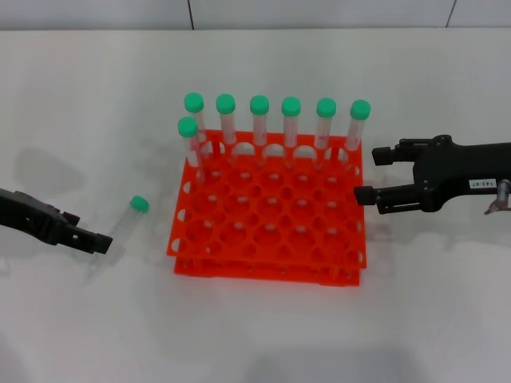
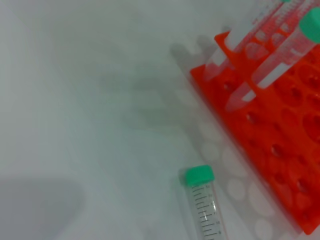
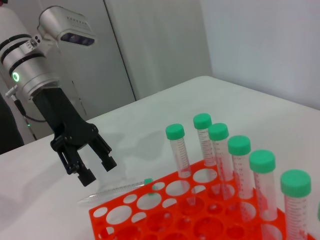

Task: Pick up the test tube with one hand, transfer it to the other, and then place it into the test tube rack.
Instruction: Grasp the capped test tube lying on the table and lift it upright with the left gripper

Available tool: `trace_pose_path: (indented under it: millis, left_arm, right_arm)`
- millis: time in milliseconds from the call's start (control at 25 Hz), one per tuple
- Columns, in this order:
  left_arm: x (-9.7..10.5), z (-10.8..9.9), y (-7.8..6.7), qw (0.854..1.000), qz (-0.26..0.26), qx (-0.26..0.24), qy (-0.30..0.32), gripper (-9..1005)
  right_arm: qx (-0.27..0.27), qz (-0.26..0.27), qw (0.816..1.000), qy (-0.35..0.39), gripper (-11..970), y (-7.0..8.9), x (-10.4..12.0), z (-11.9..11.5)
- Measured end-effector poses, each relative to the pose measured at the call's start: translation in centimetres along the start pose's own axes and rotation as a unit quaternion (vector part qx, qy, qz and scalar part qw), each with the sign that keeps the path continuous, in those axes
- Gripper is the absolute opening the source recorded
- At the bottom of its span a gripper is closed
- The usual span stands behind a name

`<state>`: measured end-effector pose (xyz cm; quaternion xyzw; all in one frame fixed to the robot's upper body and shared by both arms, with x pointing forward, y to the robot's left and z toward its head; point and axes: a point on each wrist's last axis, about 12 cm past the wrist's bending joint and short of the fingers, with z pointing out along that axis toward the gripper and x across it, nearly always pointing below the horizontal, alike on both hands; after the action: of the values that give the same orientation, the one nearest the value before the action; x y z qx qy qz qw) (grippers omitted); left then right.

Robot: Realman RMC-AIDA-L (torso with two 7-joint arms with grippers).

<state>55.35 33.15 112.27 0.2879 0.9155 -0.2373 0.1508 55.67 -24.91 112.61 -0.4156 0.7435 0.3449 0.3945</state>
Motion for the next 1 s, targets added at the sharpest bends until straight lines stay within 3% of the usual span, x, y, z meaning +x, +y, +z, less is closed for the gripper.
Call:
trace_pose_path:
  millis: [440, 760, 1000]
  left_arm:
    - [-0.2, 1.3, -0.2, 1.000, 0.007, 0.002, 0.015, 859]
    - [-0.3, 1.7, -0.5, 1.000, 0.013, 0.008, 0.021, 772]
    - [-0.3, 1.9, -0.6, 1.000, 0.014, 0.010, 0.022, 768]
  right_arm:
    - [0.003, 0.001, 1.000, -0.004, 811, 0.0, -0.1, 0.1]
    - [0.004, 0.003, 1.000, -0.004, 812, -0.1, 0.0, 0.1]
    - [0.004, 0.005, 1.000, -0.003, 812, -0.1, 0.2, 0.1]
